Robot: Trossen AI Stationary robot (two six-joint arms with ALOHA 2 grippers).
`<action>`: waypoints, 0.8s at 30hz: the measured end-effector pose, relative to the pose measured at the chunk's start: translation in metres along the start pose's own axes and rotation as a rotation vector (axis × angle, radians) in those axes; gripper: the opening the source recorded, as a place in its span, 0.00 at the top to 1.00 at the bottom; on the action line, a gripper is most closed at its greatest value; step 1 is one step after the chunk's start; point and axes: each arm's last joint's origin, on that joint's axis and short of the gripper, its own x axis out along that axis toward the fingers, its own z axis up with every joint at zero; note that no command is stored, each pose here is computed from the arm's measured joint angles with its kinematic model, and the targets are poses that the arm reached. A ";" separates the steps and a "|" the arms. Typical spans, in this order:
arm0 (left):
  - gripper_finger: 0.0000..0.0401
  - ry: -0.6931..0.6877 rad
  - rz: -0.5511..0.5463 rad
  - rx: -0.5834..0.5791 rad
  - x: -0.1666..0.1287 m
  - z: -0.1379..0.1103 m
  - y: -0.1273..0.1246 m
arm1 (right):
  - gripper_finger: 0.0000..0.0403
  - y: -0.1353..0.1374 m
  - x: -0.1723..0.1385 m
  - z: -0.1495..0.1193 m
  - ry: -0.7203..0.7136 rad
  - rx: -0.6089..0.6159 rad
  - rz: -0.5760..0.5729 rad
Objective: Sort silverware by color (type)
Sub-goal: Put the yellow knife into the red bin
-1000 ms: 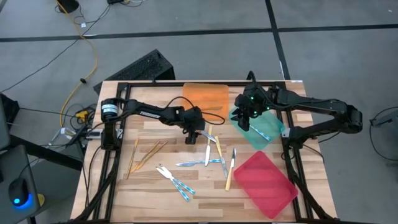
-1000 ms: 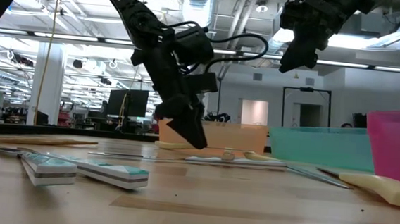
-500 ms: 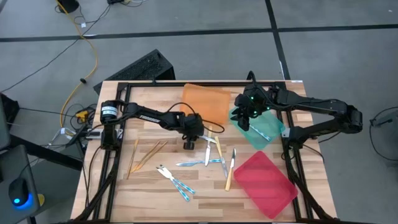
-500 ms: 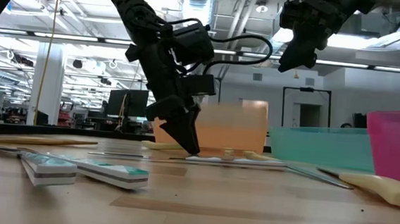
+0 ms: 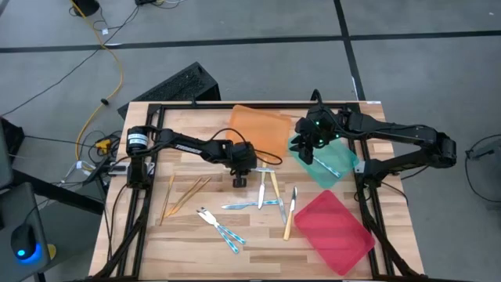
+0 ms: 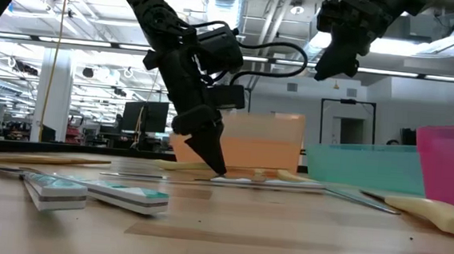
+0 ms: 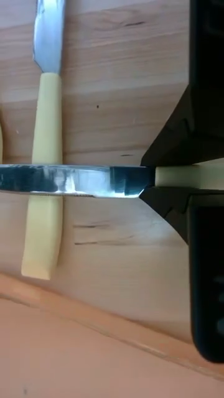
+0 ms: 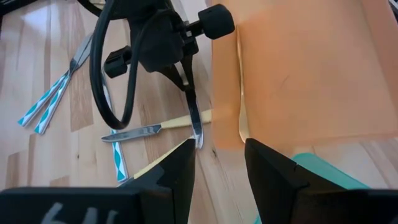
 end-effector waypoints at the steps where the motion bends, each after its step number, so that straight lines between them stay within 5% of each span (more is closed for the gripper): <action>1: 0.94 -0.001 0.000 -0.011 0.000 0.000 0.000 | 0.60 0.000 0.000 0.000 0.000 0.000 0.000; 24: 0.95 -0.277 0.010 -0.210 -0.066 0.030 0.012 | 0.60 0.010 -0.025 0.022 -0.131 -0.044 0.024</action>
